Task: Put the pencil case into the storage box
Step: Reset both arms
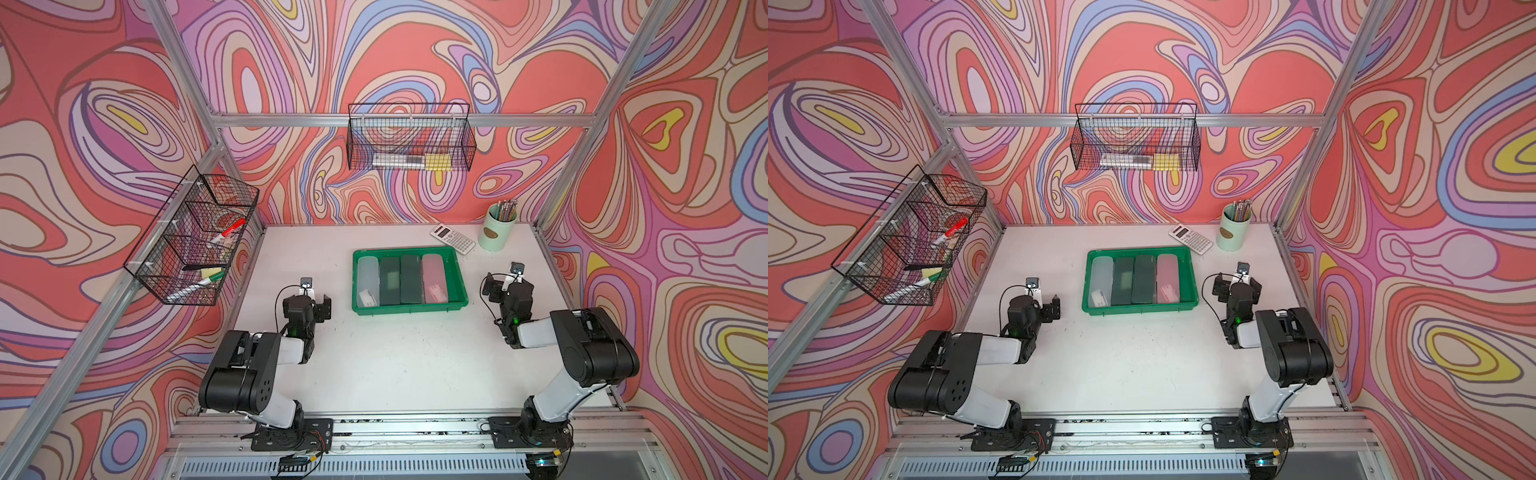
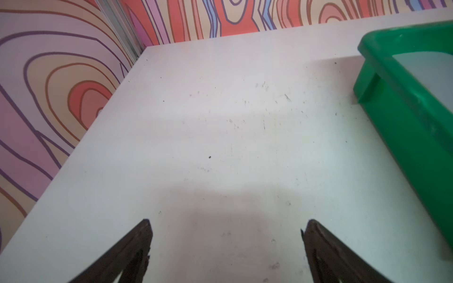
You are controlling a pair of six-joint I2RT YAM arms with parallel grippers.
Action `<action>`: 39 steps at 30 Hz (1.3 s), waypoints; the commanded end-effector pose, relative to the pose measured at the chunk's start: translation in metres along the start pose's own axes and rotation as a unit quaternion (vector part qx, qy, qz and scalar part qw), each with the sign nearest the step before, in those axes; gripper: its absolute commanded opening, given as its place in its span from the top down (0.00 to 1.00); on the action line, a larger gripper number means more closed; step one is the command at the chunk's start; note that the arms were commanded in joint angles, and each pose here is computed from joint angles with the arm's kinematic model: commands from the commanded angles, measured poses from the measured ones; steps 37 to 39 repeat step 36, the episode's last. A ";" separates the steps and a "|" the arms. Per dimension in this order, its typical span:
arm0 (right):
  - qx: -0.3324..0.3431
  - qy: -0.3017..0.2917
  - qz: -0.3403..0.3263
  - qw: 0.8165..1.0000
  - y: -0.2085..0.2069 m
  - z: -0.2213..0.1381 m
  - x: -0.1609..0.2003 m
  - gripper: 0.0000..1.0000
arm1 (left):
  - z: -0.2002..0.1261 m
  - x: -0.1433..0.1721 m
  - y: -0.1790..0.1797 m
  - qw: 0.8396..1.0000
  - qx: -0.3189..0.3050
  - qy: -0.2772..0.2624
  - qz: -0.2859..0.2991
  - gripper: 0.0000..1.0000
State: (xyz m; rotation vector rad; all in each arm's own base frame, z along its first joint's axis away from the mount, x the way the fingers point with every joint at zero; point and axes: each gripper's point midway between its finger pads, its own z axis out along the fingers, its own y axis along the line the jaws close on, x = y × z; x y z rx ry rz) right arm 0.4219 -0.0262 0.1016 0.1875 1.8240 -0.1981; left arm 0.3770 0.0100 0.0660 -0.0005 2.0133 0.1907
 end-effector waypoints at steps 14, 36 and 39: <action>-0.003 -0.006 0.004 1.000 0.000 0.000 0.000 0.02 | 0.004 -0.027 0.009 0.999 -0.010 -0.040 -0.028 0.01; -0.004 -0.006 0.004 1.000 0.000 0.000 0.001 0.02 | 0.004 -0.027 0.007 0.999 -0.003 -0.039 -0.028 0.01; -0.004 -0.006 0.004 1.000 0.000 0.000 0.001 0.02 | 0.004 -0.027 0.007 0.999 -0.003 -0.039 -0.028 0.01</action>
